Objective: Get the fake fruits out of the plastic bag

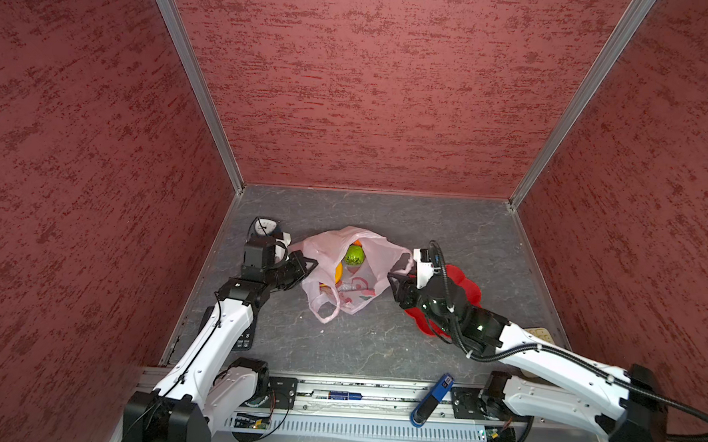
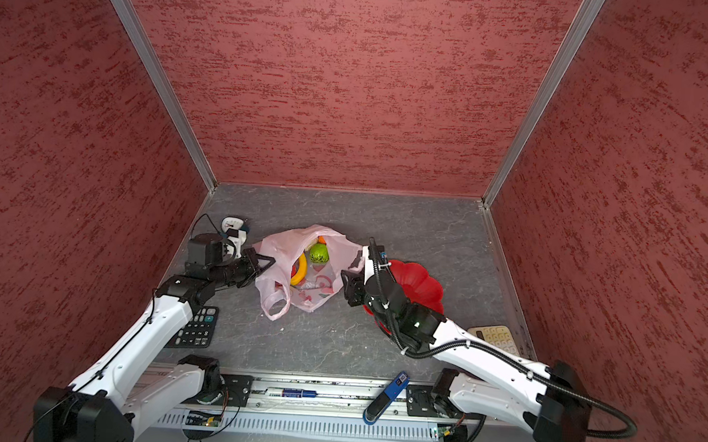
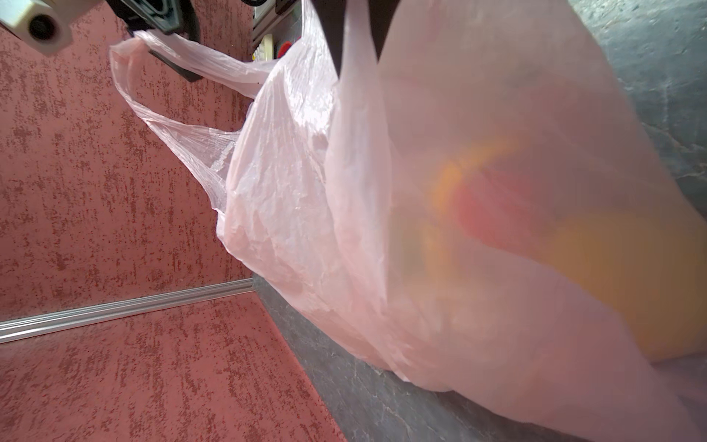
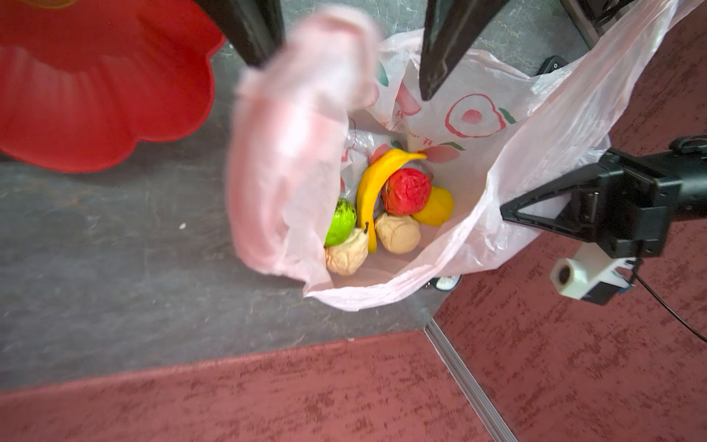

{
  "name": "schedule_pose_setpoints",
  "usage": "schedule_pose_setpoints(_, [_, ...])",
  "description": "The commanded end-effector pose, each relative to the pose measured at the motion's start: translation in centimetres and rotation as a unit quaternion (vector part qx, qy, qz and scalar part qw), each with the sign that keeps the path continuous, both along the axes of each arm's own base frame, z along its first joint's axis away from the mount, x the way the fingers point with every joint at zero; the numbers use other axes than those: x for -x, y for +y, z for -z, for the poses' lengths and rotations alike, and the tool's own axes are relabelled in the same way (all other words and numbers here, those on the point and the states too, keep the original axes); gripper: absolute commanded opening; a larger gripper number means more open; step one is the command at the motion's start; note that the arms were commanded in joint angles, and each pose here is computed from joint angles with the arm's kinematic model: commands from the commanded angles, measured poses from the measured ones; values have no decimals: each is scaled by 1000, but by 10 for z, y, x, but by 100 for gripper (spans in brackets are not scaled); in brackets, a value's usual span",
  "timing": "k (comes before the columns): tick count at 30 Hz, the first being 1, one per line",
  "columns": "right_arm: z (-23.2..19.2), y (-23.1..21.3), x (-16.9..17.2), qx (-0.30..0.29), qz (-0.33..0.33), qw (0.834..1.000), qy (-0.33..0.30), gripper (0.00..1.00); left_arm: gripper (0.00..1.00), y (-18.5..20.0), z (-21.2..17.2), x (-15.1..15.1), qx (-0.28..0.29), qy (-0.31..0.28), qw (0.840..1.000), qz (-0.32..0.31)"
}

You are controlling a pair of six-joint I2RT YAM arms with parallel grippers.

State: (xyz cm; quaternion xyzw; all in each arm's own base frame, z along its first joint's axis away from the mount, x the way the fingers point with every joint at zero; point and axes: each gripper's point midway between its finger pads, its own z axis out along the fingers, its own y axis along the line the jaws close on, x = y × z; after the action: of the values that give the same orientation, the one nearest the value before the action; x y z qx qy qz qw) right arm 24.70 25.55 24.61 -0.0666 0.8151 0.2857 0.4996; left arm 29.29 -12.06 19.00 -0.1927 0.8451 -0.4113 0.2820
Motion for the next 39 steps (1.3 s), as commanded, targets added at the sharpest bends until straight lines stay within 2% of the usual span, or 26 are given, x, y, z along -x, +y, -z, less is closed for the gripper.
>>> schedule_pose_setpoints(1, [-25, -22, 0, 51, 26, 998, -32, 54, 5, -2, -17, -7, 14, -27, 999, 9])
schedule_pose_setpoints(4, [-67, -28, -4, 43, 41, 995, -75, 51, 5, -1, -18, -9, 18, -30, 999, 7])
schedule_pose_setpoints(7, [-104, -13, -9, 51, 19, 993, -106, 47, 5, 1, -18, -9, 24, -33, 999, 5])
schedule_pose_setpoints(12, [-126, 53, -16, 35, -80, 990, -106, 39, 5, 4, -18, -9, 38, -35, 999, 1])
schedule_pose_setpoints(15, [-99, 103, -22, 31, -142, 987, -64, 35, 5, 5, -17, -10, 46, -37, 998, 0])
schedule_pose_setpoints(19, [-16, 149, -24, 43, -190, 980, 32, 30, 5, 11, -15, -9, 50, -36, 998, -6])
schedule_pose_setpoints(25, [72, 160, -12, 67, -203, 970, 116, 27, 5, 22, -14, -4, 55, -31, 998, -10])
schedule_pose_setpoints(30, [107, 168, -18, 91, -200, 966, 134, 27, 5, 22, -7, 4, 59, -15, 998, -2])
schedule_pose_setpoints(35, [109, 189, -31, 67, -201, 970, 119, 36, 5, 20, 17, 24, 58, 21, 998, 5])
schedule_pose_setpoints(39, [105, 207, -38, 40, -208, 971, 107, 56, 5, 18, 32, 36, 62, 37, 997, 5])
